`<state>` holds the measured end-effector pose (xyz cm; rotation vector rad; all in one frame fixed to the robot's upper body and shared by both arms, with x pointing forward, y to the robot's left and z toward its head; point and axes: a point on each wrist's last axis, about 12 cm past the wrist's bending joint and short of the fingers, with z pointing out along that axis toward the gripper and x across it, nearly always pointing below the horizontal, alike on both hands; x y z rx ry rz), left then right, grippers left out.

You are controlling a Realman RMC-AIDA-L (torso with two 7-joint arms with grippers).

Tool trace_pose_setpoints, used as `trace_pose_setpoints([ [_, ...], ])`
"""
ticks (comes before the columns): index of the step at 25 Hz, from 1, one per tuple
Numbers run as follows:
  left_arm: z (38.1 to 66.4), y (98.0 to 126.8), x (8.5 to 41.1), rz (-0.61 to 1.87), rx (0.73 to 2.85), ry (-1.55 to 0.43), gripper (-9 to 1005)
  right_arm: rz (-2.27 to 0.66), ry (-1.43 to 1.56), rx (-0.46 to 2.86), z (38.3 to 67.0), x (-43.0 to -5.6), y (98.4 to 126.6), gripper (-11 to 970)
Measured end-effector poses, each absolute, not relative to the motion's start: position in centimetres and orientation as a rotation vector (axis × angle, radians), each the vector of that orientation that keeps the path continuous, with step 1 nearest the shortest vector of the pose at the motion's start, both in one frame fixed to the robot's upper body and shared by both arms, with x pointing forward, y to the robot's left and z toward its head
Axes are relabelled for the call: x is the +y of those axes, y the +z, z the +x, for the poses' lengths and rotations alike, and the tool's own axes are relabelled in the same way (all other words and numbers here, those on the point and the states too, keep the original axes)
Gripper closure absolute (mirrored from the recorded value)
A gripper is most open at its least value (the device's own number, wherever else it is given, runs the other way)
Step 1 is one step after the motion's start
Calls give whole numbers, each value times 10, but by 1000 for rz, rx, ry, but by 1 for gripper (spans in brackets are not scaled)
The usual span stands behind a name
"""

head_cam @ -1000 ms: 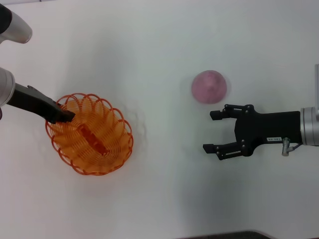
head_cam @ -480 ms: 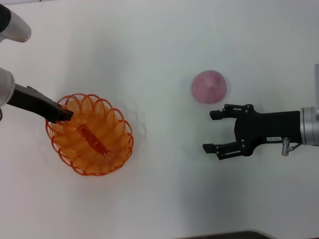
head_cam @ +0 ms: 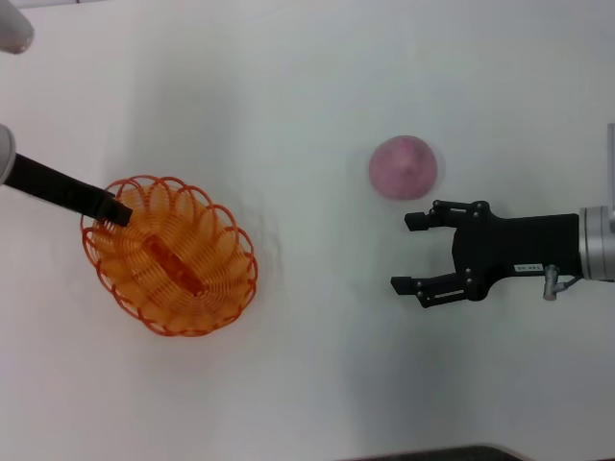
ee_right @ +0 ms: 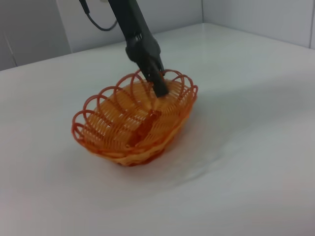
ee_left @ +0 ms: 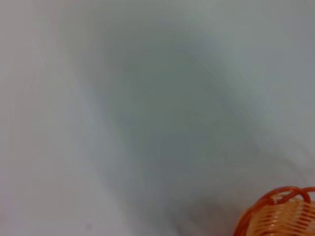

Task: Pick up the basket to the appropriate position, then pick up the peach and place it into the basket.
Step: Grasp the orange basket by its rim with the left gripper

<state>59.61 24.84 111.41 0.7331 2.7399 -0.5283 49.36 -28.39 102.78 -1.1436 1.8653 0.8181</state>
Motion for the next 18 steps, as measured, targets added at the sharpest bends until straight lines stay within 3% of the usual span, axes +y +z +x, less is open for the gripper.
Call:
trace_pose_setpoints([
  [9, 602, 1125, 281, 312, 2803, -897, 899, -1140, 820, 1870, 494, -284, 1028, 12],
  [18, 593, 1125, 296, 135, 2764, -1053, 920, -1142, 819, 1871, 495, -284, 1029, 12],
])
